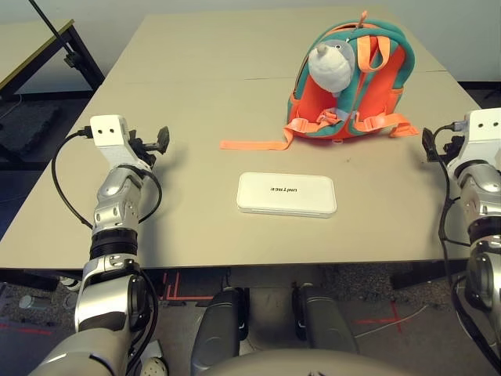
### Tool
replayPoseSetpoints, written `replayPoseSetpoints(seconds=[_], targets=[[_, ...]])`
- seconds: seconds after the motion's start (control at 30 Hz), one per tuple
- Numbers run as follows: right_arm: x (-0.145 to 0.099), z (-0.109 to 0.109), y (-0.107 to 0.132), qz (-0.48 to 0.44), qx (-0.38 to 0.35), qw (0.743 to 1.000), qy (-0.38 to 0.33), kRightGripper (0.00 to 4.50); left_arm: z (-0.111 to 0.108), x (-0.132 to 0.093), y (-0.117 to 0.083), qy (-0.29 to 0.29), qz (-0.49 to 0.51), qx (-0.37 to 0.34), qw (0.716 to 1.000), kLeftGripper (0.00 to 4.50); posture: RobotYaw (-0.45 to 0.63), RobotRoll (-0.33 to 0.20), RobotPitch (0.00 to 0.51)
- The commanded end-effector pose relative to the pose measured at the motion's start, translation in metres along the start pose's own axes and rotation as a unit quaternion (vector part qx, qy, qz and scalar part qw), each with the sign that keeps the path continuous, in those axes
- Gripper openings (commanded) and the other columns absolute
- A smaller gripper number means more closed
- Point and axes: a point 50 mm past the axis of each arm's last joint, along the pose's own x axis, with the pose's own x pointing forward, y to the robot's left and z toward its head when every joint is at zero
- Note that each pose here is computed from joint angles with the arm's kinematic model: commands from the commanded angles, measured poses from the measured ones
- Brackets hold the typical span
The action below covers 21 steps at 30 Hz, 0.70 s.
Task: Put the pencil case into the backpack and zip it.
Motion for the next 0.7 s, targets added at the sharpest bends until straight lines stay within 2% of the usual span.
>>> replayPoseSetpoints(seconds=[0.03, 0.2, 0.27, 0.37, 0.47, 0.7], targets=[[-0.001, -0.002, 0.003, 0.007, 0.008, 1.000, 0.001, 4.48, 0.001, -0.003, -0.008, 0.017, -0.036, -0.014, 0.999, 4.50, -0.13, 0.000, 0.117], [0.001, 0.003, 0.006, 0.035, 0.007, 0.999, -0.011, 4.48, 0.001, -0.009, -0.016, 0.055, -0.082, -0.041, 0.994, 4.50, -0.13, 0.000, 0.121], [0.000, 0.005, 0.006, 0.054, 0.002, 0.998, -0.012, 4.48, -0.001, -0.014, -0.023, 0.087, -0.121, -0.060, 0.987, 4.50, -0.13, 0.000, 0.124], [-0.002, 0.007, 0.008, 0.102, -0.015, 0.995, -0.010, 4.48, -0.005, -0.027, -0.041, 0.176, -0.196, -0.105, 0.959, 4.50, -0.12, 0.000, 0.127], [-0.005, 0.008, 0.010, 0.137, -0.028, 0.990, -0.006, 4.48, -0.007, -0.040, -0.057, 0.235, -0.253, -0.133, 0.929, 4.50, -0.12, 0.000, 0.129], [-0.007, 0.007, 0.022, 0.194, -0.048, 0.980, 0.002, 4.48, -0.019, -0.054, -0.083, 0.308, -0.305, -0.182, 0.883, 4.50, -0.11, 0.000, 0.129]])
